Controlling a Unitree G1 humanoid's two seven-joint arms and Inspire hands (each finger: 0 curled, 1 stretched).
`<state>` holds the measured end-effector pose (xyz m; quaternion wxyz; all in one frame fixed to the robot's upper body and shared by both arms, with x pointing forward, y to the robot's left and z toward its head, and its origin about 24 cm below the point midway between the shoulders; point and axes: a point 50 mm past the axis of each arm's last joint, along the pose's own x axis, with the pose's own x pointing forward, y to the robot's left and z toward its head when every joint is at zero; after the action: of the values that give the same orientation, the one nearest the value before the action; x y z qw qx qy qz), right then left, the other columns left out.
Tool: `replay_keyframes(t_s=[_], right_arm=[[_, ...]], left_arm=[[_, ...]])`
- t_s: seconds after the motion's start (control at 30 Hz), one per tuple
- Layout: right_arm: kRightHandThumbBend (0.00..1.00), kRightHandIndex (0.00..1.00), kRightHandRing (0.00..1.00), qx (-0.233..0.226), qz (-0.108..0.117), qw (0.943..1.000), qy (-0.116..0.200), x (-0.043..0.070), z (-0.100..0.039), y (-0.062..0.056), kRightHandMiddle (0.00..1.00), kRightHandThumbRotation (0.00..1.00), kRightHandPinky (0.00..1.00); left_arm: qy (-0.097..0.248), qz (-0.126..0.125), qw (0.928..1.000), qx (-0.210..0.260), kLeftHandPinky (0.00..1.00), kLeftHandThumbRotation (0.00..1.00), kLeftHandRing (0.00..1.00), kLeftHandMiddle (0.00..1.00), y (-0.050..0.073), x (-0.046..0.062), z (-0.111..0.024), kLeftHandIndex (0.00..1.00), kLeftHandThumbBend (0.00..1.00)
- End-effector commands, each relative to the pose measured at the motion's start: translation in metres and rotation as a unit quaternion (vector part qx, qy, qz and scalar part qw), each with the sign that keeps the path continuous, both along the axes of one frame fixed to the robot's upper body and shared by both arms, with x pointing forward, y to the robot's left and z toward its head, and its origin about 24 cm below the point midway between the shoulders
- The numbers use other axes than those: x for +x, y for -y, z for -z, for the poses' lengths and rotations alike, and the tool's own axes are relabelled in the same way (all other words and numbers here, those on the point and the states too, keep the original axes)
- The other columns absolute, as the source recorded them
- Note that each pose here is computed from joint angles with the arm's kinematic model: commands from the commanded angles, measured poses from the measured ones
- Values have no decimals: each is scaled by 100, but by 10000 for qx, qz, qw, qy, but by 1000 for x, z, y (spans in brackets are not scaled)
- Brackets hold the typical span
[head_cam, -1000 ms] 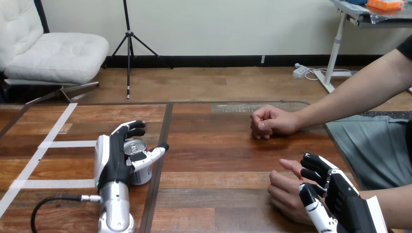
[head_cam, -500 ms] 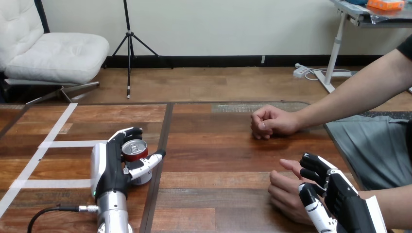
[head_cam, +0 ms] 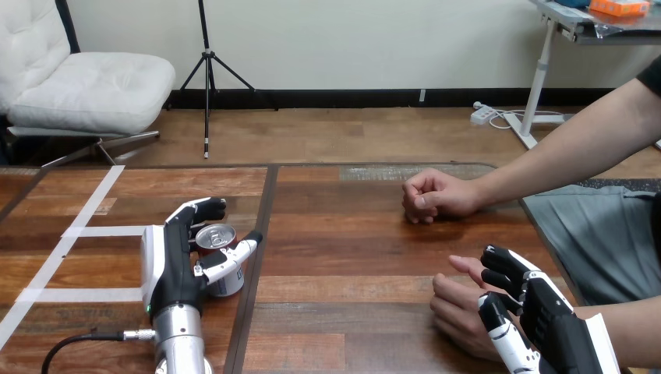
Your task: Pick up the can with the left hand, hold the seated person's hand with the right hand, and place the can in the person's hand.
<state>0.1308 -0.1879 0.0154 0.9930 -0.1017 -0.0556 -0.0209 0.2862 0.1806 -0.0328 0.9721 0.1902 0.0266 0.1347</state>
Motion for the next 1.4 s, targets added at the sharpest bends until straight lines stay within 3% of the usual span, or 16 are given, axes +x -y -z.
replay_keyframes(t_s=[0.0,1.37], right_arm=[[54,82,83,-38,-154,9987,487,15,-15,-3,84,63,78],[53,82,83,-70,-168,9984,544,17,-17,-5,84,63,77]], left_arm=[[511,75,9986,-124,56,0,65,68,4,12,-19,65,67],[443,-26,9987,-236,50,0,58,61,3,13,-17,59,65]])
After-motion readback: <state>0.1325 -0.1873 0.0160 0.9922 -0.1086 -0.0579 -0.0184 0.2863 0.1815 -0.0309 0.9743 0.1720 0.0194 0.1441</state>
